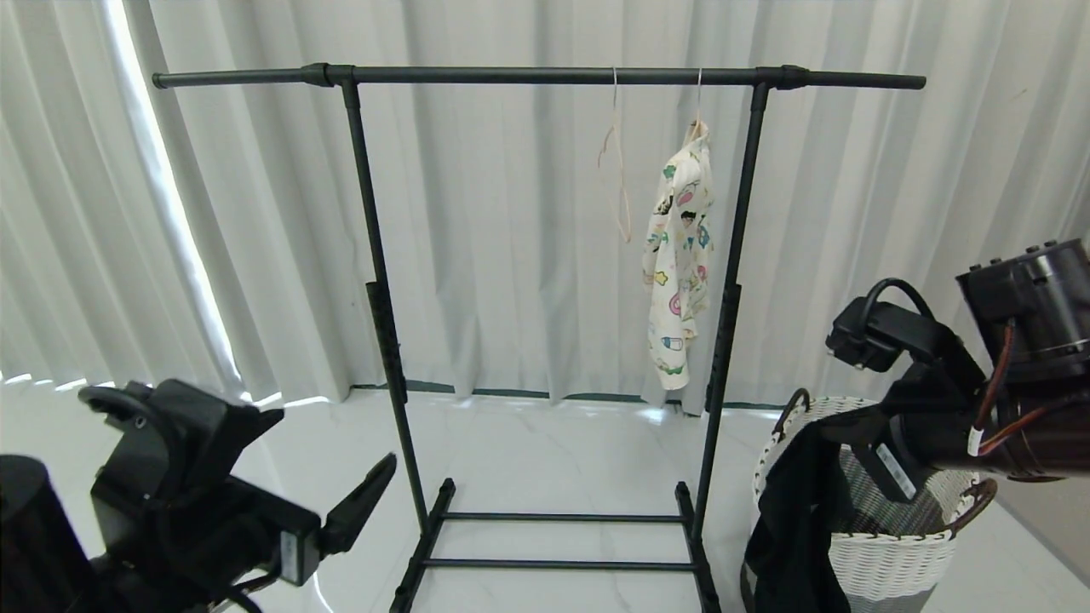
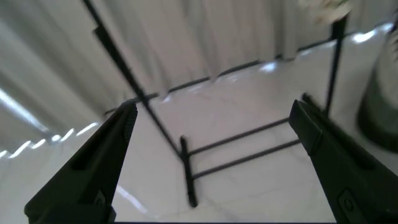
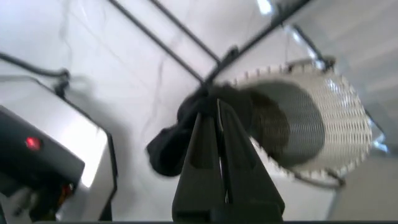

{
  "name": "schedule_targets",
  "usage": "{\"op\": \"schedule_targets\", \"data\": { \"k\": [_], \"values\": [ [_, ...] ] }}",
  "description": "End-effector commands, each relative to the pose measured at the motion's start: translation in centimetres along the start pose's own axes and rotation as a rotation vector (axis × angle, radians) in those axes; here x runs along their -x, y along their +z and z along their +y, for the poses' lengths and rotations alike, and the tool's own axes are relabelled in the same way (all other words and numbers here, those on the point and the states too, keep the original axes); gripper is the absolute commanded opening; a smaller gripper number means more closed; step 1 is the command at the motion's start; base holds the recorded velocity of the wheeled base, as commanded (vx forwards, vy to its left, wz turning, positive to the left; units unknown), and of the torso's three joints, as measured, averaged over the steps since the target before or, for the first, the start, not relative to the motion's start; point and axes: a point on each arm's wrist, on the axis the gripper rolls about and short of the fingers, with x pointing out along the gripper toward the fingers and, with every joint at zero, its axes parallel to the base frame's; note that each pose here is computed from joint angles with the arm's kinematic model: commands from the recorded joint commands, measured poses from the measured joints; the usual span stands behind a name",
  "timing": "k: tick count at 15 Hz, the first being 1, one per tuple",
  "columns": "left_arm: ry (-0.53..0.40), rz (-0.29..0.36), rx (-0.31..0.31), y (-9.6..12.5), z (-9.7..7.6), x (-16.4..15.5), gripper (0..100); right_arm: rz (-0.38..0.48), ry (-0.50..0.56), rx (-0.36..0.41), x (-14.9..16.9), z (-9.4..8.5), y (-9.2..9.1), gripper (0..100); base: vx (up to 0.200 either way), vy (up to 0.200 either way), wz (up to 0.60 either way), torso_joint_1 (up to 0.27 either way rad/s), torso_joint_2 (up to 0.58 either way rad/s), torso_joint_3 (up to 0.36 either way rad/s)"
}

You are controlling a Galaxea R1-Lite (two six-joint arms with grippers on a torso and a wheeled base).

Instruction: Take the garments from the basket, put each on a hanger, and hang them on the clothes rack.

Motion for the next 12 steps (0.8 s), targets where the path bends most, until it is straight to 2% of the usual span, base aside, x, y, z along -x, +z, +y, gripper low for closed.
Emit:
{"op": "schedule_targets", "data": {
  "k": [1,2,4,7,9,10,12],
  "values": [
    [-0.103,-0.04,0.034,3.2,-3.0,-3.5,100,-0.038,0.03,0.023,-1.3,0.5,1.8,0,0.0,0.0,0.0,0.0,0.0,0.0],
    [-0.131,-0.04,0.031,3.6,-4.0,-4.4,100,-0.063,0.045,0.034,-1.9,0.9,3.0,0,0.0,0.0,0.0,0.0,0.0,0.0],
    [-0.221,-0.009,0.014,2.9,-5.5,-4.7,100,-0.097,0.079,0.04,-3.3,1.7,5.2,0,0.0,0.0,0.0,0.0,0.0,0.0],
    [-0.448,-0.047,0.039,3.3,-6.8,-4.2,100,-0.157,0.144,0.073,-4.6,3.2,8.0,0,0.0,0.0,0.0,0.0,0.0,0.0],
    [-0.522,-0.032,0.107,3.4,-7.6,-4.3,100,-0.178,0.172,0.084,-4.7,4.0,8.7,0,0.0,0.0,0.0,0.0,0.0,0.0],
    [-0.527,-0.03,0.124,3.6,-7.7,-4.5,100,-0.181,0.18,0.086,-4.6,4.2,8.8,0,0.0,0.0,0.0,0.0,0.0,0.0],
    [-0.55,0.004,0.183,3.9,-9.3,-6.2,100,-0.201,0.205,0.099,-4.1,5.0,9.1,0,0.0,0.0,0.0,0.0,0.0,0.0]
  ]
}}
